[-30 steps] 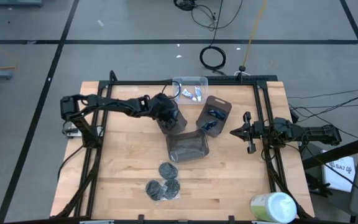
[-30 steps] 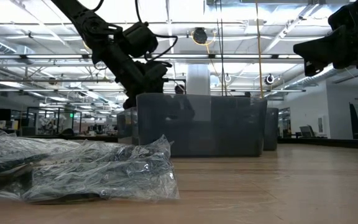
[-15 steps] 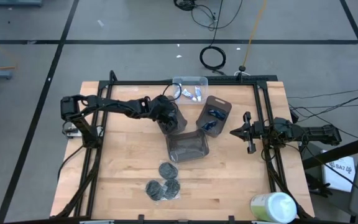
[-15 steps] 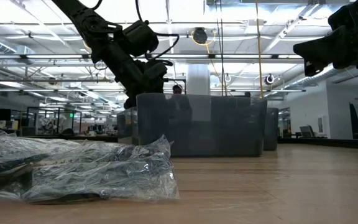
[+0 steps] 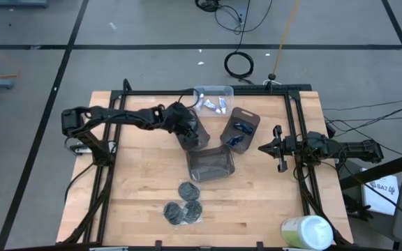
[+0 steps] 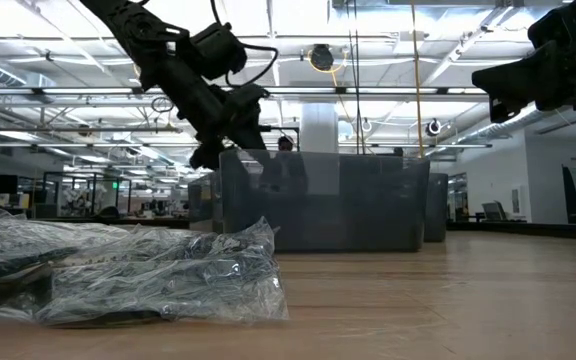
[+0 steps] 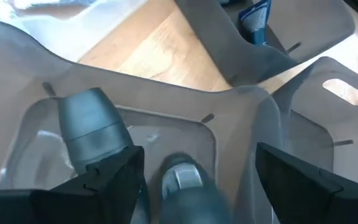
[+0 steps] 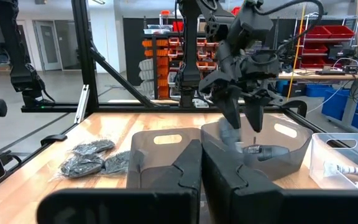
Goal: Pick & Place Travel size toiletries
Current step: Put the gray deodorant into the top left black transparent bin, then put the bottom left black hairbrush into the bottom black transparent bin
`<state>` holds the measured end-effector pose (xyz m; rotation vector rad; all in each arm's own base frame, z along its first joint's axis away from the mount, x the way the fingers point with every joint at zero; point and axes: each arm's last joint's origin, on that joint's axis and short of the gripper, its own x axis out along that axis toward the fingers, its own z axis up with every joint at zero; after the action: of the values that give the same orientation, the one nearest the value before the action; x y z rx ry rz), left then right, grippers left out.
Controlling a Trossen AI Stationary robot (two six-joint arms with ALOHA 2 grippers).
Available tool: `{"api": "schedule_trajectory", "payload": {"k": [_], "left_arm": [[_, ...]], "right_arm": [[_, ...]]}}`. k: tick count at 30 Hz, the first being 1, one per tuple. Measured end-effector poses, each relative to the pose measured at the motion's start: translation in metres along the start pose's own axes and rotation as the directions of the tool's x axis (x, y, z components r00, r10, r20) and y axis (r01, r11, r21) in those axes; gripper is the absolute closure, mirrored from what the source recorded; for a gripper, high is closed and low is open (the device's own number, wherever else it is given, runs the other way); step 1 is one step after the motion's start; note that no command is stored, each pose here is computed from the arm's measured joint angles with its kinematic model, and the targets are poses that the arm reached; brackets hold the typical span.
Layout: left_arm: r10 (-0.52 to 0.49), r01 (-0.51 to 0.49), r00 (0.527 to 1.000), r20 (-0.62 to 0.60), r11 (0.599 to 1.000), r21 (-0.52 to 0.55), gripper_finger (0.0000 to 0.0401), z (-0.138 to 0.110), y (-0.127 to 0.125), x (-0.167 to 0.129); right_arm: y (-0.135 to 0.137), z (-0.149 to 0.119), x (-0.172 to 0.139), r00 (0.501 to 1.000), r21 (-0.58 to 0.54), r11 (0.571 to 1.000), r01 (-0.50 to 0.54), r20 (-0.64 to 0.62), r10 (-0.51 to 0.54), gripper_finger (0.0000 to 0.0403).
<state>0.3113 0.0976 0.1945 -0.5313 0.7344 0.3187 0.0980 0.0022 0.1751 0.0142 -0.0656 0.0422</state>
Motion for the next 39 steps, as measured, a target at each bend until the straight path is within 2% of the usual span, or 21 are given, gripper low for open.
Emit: {"api": "schedule_trajectory", "payload": {"k": [9,14,19,28,31,39], "left_arm": [[0.048,-0.051,0.991,0.122,0.998,0.024,0.0076,0.012,-0.006,-0.032],[-0.003,-0.002,0.984,0.177,1.0,0.029,0.0075,0.016,-0.018,-0.053],[-0.086,0.074,0.983,0.165,0.994,0.077,0.0075,0.008,-0.04,-0.07],[-0.253,0.247,0.967,0.025,0.958,0.146,0.0075,-0.032,-0.102,-0.08],[-0.26,0.263,0.965,-0.04,0.96,0.098,0.0075,-0.05,-0.119,-0.083],[-0.21,0.197,0.957,-0.201,0.977,-0.085,0.0075,-0.1,-0.15,-0.092]], "right_arm": [[0.0,0.0,0.0,1.0,0.0,1.0,0.0,0.0,0.0,0.0398],[0.0,0.0,0.0,1.0,0.0,1.0,-0.001,0.0,0.001,0.0398],[0.0,0.0,0.0,1.0,0.0,1.0,0.0,0.0,0.0,0.0399],[0.0,0.0,0.0,1.0,0.0,1.0,0.0,0.0,0.0,0.0399],[0.0,0.0,0.0,1.0,0.0,1.0,-0.001,0.0,0.001,0.0399],[0.0,0.0,0.0,1.0,0.0,1.0,0.0,0.0,0.0,0.0399]]}}
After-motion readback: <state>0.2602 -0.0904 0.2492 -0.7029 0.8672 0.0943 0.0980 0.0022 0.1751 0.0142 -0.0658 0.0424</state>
